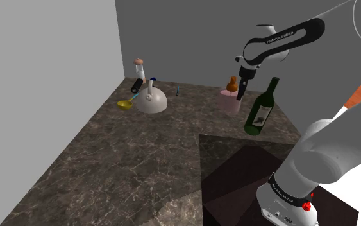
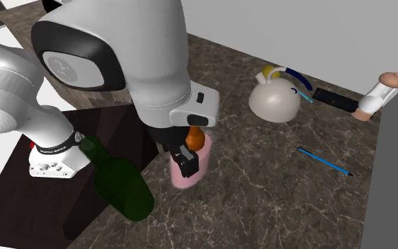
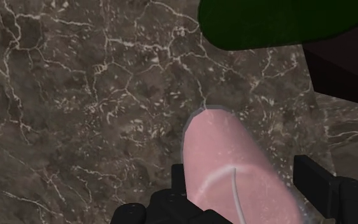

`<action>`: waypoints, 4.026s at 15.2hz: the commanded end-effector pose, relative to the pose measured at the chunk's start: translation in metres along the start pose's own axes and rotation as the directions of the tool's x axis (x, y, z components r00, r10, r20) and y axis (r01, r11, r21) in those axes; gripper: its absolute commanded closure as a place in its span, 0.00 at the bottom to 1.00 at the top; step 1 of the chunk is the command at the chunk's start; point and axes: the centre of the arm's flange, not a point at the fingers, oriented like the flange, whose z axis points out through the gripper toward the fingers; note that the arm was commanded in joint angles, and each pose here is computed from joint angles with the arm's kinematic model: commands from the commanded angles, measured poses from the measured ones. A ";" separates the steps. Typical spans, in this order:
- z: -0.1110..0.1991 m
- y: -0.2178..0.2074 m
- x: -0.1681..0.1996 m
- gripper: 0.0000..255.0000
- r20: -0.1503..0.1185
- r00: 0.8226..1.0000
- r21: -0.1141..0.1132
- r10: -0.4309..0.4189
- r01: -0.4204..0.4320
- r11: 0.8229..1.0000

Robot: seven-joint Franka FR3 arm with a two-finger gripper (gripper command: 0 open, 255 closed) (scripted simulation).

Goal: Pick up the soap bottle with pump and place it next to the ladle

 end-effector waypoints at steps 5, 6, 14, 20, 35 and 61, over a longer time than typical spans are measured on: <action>-0.032 0.001 0.000 1.00 0.000 1.000 0.000 0.000 0.000 1.000; -0.037 0.002 0.000 1.00 0.000 1.000 0.000 0.000 0.000 1.000; -0.079 0.003 0.000 1.00 0.000 1.000 0.000 0.000 0.000 1.000; -0.111 0.004 0.000 1.00 0.000 1.000 0.000 0.000 0.000 1.000; -0.190 0.008 0.000 1.00 0.000 1.000 0.000 0.000 0.000 1.000; -0.116 -0.154 0.277 1.00 0.000 1.000 0.000 0.000 0.000 1.000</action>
